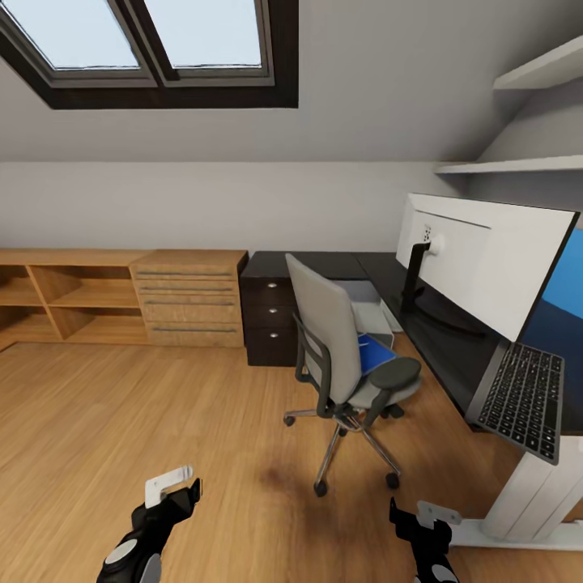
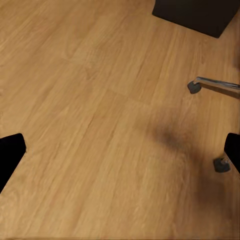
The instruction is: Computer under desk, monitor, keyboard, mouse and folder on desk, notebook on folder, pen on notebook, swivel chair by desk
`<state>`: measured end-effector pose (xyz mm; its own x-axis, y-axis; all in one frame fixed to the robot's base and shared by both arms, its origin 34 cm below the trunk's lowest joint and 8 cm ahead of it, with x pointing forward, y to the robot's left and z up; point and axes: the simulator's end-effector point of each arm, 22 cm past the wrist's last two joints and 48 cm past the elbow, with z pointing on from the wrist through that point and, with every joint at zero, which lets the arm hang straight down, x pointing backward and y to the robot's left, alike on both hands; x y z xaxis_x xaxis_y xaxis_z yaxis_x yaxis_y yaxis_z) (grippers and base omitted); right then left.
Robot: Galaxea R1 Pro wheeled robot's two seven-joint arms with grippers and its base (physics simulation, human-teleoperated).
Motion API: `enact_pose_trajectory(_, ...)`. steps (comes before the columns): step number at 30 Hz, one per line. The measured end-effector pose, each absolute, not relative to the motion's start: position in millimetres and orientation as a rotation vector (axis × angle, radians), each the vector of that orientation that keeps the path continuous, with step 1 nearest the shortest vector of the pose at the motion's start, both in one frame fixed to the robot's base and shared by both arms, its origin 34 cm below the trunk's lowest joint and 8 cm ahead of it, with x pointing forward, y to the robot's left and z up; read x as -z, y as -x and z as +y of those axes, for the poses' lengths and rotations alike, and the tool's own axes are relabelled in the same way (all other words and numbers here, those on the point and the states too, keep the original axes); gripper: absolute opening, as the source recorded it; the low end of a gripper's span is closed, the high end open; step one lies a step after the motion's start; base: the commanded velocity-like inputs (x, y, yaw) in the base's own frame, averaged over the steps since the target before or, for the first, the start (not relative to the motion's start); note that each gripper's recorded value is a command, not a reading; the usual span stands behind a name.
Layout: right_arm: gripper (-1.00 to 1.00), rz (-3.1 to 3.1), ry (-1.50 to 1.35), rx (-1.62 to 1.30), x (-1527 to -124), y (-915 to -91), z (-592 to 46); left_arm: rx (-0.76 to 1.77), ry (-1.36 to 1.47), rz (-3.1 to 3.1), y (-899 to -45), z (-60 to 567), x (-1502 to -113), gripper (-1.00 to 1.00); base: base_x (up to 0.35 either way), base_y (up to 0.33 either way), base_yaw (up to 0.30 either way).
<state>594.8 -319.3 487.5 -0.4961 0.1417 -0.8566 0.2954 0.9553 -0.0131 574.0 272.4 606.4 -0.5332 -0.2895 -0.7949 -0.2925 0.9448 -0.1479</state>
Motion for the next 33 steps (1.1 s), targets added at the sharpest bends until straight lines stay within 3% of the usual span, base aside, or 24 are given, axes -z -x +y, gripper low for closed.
enact_pose_trajectory(19, 1.0, 2.076, -0.299, 0.194, -458, -600, -321, -0.011, 0.408, 2.151, -558, 276, -574, 1.0, 0.0, 0.0, 0.0)
enact_pose_trajectory(33, 1.0, 1.988, -0.31, 0.189, -520, -709, -338, -0.006, 0.406, 2.119, -557, 277, -558, 1.0, 0.0, 0.0, 0.0)
